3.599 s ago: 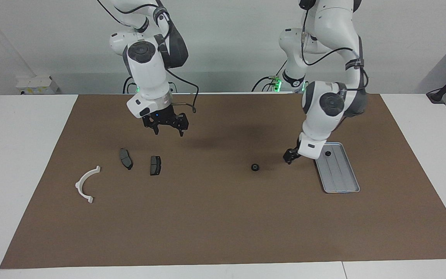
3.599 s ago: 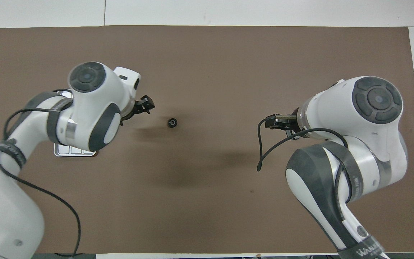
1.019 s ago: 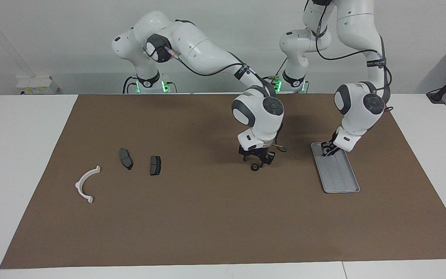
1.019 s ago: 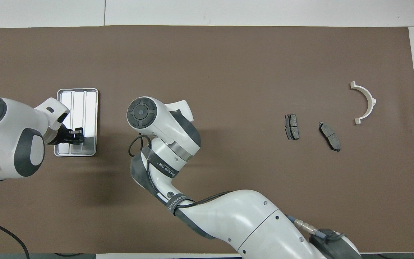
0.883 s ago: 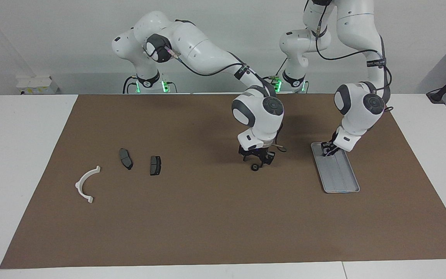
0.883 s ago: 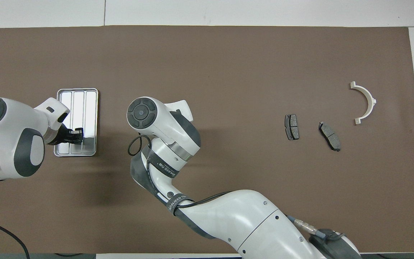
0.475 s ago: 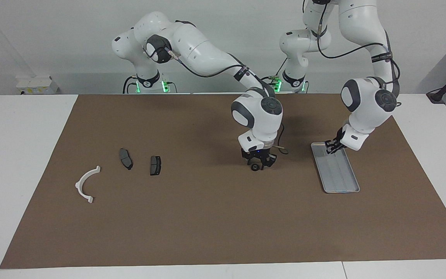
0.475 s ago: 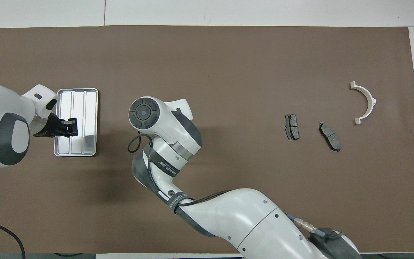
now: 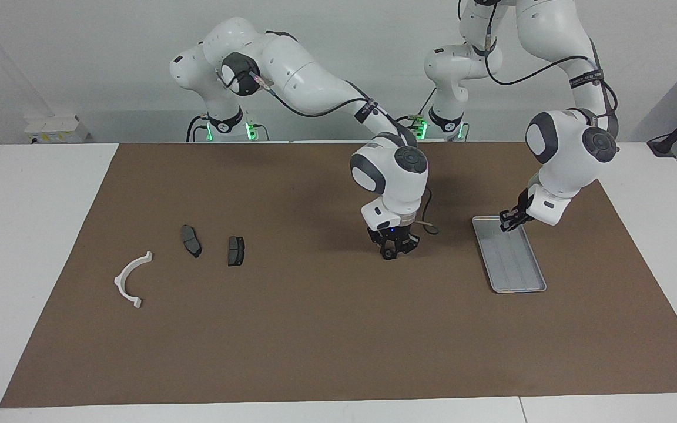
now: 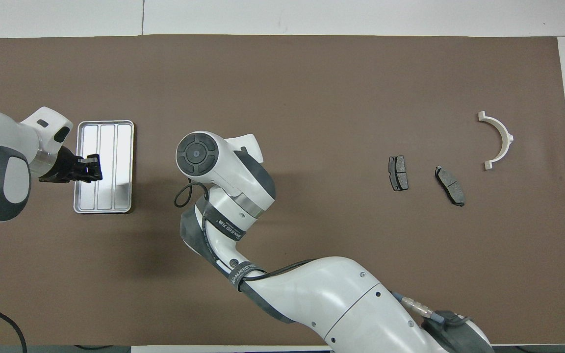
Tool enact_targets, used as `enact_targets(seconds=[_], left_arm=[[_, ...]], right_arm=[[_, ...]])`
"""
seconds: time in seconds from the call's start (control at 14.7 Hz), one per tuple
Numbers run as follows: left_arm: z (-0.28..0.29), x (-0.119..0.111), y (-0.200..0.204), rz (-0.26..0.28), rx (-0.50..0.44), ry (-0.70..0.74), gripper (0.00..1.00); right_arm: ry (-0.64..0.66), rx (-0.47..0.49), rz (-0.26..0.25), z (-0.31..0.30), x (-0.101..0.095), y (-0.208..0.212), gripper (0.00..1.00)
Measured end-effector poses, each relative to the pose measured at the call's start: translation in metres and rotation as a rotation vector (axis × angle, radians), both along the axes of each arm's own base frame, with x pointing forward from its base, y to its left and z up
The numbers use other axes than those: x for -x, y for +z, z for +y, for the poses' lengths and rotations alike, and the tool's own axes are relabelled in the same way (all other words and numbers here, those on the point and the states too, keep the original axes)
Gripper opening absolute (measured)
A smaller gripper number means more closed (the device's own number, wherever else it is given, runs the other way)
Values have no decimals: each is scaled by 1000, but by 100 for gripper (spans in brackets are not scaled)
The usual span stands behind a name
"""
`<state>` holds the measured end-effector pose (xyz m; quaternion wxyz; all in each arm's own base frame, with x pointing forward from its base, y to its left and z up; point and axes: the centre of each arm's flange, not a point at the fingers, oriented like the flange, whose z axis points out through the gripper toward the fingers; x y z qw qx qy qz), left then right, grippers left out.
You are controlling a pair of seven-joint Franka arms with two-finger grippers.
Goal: Place bearing gear from tray to pile
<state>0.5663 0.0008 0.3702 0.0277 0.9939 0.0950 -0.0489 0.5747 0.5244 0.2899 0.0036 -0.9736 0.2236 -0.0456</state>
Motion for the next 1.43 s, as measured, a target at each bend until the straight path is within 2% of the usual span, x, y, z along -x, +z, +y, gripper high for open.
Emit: enact_targets(seconds=[0.41,0.54,0.68,0.88,1.15,1.29,1.43], left_arm=[[-4,-2,3,-5,-2,27,24],[-6,-2,4,-6,-2,28,24],[-7,-3,5,-9,-2,35,24],[-25,-5,7,-24,-4,59,24],[-121,-6,14,-75,-2,157,24],[-188,-7,14,-83,5,214,24],[-254,-6,1,-75,9,254,24]], right_arm=[[-2,4,3,-1,0,0,35],[-18,40,18,-15,-7,5,35],[-16,64,34,-39,-20,35,35],[37,75,56,-91,-34,125,35],[220,53,114,-197,-51,226,35],[339,47,140,-267,-68,249,35],[446,39,156,-339,-87,254,35]])
